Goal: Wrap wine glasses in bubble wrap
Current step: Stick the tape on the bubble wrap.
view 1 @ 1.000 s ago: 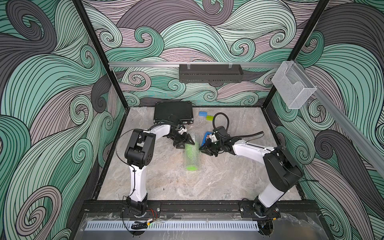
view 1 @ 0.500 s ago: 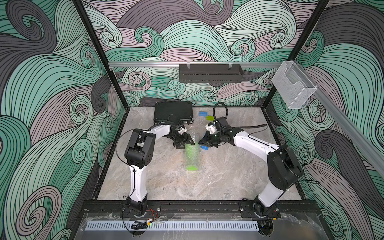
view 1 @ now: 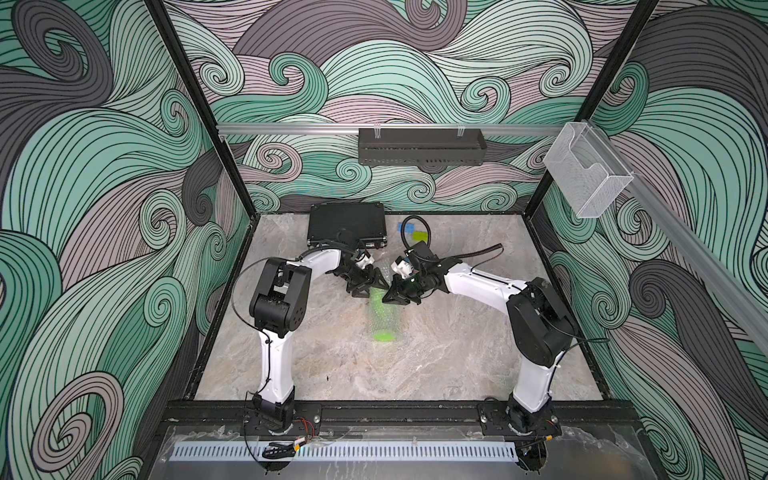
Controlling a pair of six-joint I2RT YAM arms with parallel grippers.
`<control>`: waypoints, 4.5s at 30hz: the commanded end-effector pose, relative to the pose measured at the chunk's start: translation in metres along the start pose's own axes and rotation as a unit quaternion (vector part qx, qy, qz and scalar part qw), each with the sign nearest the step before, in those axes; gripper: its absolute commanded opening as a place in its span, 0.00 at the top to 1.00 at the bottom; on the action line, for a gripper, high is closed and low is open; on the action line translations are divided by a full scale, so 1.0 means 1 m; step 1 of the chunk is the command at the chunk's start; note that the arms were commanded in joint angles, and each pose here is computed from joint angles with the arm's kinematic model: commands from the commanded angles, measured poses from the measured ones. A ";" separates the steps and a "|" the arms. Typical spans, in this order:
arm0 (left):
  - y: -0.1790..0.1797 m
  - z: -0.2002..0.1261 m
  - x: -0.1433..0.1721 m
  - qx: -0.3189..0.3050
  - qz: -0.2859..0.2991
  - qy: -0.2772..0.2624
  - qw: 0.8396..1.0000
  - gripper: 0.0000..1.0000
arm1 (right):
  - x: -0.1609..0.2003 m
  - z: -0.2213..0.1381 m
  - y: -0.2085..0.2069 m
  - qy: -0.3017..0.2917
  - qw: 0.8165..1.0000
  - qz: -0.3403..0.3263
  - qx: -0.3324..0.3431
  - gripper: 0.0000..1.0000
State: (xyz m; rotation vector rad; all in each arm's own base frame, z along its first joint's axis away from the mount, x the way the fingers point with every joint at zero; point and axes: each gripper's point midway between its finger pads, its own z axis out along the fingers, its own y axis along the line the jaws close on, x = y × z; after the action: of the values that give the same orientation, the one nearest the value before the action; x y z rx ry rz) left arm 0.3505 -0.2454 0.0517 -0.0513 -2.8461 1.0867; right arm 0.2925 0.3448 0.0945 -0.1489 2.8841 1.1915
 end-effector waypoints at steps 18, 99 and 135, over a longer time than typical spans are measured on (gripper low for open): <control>0.057 0.029 0.032 -0.097 -0.054 0.064 0.992 0.33 | -0.016 -0.045 -0.024 -0.007 1.000 0.003 0.011 0.92; 0.059 0.034 0.034 -0.101 -0.051 0.074 0.991 0.33 | -0.031 0.007 -0.038 0.036 0.998 0.013 0.040 0.96; 0.009 -0.025 0.024 -0.069 -0.004 0.008 0.998 0.06 | -0.011 -0.073 -0.025 -0.027 0.999 0.013 0.041 0.67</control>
State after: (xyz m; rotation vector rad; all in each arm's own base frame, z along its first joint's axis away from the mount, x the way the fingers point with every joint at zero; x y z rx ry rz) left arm 0.3289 -0.2352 0.0436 -0.0526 -2.8366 0.9286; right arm 0.3129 0.2845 0.1153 -0.0706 2.9249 1.0713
